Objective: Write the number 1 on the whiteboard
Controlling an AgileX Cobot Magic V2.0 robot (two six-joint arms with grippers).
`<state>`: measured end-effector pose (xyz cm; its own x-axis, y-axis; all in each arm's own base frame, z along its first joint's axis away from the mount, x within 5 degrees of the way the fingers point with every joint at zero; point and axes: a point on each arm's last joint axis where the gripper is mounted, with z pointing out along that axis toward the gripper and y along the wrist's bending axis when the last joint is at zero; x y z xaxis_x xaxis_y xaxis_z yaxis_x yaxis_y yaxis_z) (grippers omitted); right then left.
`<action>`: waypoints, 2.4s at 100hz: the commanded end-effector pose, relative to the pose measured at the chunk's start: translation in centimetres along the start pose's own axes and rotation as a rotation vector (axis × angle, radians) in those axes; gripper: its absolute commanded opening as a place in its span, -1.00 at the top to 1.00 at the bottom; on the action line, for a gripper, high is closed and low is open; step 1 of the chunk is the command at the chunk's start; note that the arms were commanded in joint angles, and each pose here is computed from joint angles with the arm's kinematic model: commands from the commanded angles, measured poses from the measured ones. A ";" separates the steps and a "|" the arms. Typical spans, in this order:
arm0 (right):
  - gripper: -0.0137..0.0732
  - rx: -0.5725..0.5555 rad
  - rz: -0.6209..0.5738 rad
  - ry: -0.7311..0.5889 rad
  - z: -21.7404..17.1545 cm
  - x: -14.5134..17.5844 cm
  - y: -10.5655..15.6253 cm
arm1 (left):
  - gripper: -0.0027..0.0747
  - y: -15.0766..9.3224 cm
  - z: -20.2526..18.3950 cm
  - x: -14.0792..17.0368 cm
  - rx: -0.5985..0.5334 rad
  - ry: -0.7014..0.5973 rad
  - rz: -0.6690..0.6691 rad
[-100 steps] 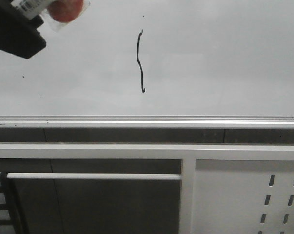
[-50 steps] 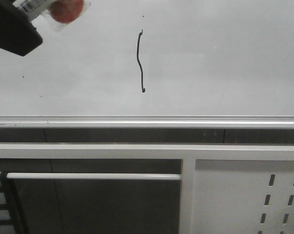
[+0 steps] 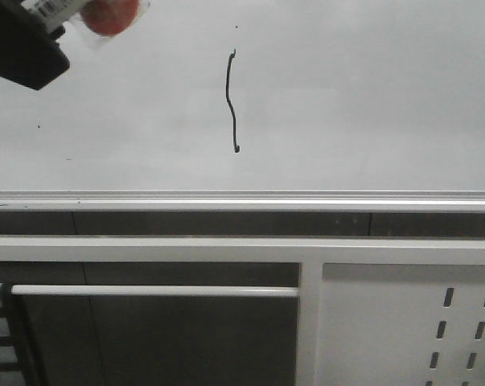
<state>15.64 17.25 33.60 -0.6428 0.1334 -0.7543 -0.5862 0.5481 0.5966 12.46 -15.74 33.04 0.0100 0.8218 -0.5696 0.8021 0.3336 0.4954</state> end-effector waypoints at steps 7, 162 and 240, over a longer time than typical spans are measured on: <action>0.80 -0.017 -0.013 -0.036 -0.4 -0.9 0.6 | 0.69 0.7 -1.0 -1.1 -0.038 -0.081 -0.003; 0.80 -0.024 0.001 0.004 1.0 -1.2 0.6 | 0.36 0.8 0.3 -0.9 -0.029 0.051 0.028; 0.80 -0.030 -0.010 0.016 1.0 -1.0 0.6 | 0.95 1.0 0.3 -0.9 -0.054 0.048 0.053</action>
<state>16.71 18.36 33.00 -0.6662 0.1016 -0.7388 -0.5782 0.5552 0.5978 13.22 -16.07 32.17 -0.0314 0.8884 -0.4579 0.8025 0.2955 0.5183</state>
